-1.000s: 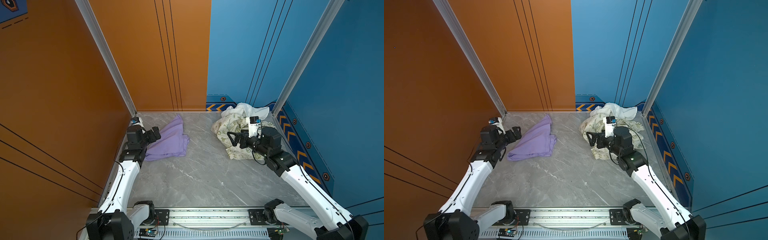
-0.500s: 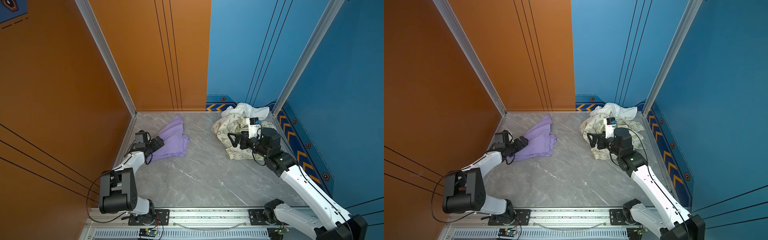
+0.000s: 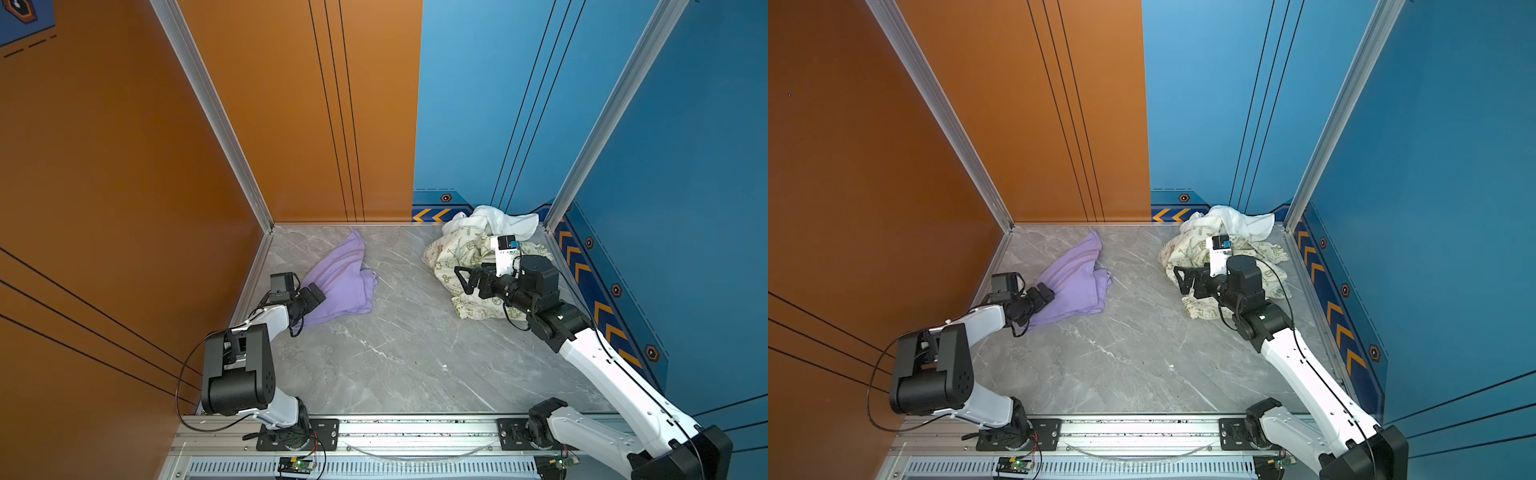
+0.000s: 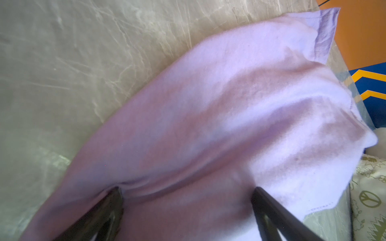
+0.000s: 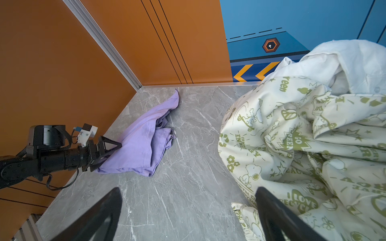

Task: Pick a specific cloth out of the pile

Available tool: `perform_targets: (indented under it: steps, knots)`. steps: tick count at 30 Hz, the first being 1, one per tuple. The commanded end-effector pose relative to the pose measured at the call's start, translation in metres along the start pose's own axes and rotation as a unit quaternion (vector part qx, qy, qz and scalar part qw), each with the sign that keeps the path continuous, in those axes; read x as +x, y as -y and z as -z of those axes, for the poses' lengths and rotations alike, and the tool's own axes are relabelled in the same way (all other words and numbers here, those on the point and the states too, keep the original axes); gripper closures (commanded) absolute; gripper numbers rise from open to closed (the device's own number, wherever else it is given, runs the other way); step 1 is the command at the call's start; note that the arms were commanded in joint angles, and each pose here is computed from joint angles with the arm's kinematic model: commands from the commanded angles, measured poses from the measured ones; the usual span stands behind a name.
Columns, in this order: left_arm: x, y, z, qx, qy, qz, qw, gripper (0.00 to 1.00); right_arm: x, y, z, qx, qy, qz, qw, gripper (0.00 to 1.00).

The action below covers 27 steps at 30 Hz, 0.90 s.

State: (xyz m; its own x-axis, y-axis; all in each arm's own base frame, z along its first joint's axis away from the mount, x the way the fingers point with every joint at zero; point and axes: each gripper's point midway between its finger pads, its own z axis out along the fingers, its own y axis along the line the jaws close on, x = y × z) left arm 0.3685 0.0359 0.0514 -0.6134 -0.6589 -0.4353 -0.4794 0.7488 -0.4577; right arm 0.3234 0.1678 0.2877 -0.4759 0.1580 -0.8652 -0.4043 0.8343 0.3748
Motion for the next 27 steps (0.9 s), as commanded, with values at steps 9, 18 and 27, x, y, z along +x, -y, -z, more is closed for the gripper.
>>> perform_targets:
  steps: [9, 18, 27]
  knots:
    - [-0.058, 0.041, 0.111, 0.005, 0.179, -0.134, 0.975, 0.02, -0.010, 0.006, 0.016, 0.019, 0.040, 0.016, 0.999, 0.00]
    - [-0.051, 0.052, 0.159, 0.033, 0.333, -0.241, 0.911, 0.02, 0.016, 0.053, 0.031, 0.103, 0.049, 0.017, 0.993, 0.00]
    - [-0.036, 0.029, 0.120, 0.003, 0.340, -0.218, 0.915, 0.02, 0.047, 0.131, 0.058, 0.242, 0.088, 0.007, 0.966, 0.00]
